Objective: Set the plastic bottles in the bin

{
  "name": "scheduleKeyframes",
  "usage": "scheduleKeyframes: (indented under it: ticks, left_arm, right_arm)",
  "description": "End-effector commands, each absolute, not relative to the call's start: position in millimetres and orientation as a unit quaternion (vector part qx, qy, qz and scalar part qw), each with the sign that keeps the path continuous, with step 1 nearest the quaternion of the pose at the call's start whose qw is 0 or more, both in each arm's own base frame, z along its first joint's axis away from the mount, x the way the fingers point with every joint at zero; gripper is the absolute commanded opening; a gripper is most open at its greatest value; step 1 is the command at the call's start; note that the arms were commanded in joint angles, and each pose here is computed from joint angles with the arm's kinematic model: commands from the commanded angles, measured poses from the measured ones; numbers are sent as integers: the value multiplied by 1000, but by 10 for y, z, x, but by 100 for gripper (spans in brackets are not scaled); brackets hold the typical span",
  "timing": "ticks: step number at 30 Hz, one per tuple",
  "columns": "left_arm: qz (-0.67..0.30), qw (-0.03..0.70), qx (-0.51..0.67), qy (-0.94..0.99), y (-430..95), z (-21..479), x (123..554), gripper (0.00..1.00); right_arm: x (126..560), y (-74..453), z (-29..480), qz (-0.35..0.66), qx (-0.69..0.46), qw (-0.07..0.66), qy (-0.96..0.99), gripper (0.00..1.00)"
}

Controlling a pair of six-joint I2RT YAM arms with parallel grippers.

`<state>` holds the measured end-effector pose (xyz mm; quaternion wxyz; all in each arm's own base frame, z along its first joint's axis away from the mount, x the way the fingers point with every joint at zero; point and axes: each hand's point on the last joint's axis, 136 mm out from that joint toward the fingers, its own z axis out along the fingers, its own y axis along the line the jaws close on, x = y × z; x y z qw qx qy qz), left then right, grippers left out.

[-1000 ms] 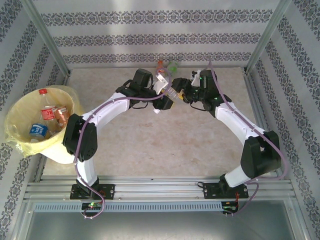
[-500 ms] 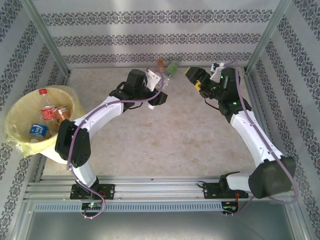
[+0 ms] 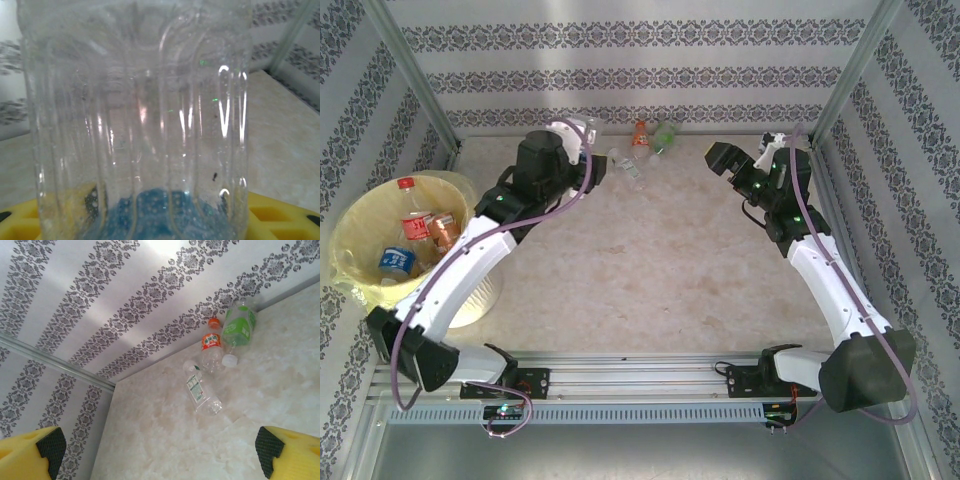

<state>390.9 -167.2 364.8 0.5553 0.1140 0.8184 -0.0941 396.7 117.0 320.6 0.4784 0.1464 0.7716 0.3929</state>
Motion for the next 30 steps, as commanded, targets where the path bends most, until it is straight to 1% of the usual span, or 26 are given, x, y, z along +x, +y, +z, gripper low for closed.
scheduleKeyframes:
  ticks: [1, 5, 13, 18, 20, 27, 30]
  left_arm:
    - [15, 561, 51, 826, -1055, 3912, 3744, 48]
    - [123, 559, -9, 820, -469, 4159, 3511, 48]
    - [221, 540, -122, 803, 465, 4296, 3142, 48]
    - [307, 498, -203, 785, 1115, 4289, 2868, 48]
    - [326, 485, -229, 779, 1298, 4237, 2758, 49]
    - [349, 422, -320, 773, 1883, 3825, 2337, 49]
    - [360, 389, -365, 765, 2053, 3637, 2122, 52]
  right_arm:
    - [4039, 1161, 3284, 392, 133, 503, 759, 98]
    - [4081, 1244, 3304, 401, 117, 502, 757, 98]
    - [4162, 1352, 3336, 404, 99, 502, 758, 98]
    - [4180, 1397, 3341, 402, 90, 492, 767, 98]
    - [4166, 1404, 3346, 398, 87, 493, 769, 98]
    - [4168, 1395, 3345, 392, 88, 495, 771, 98]
    - [4170, 1416, 3342, 391, 85, 492, 774, 98]
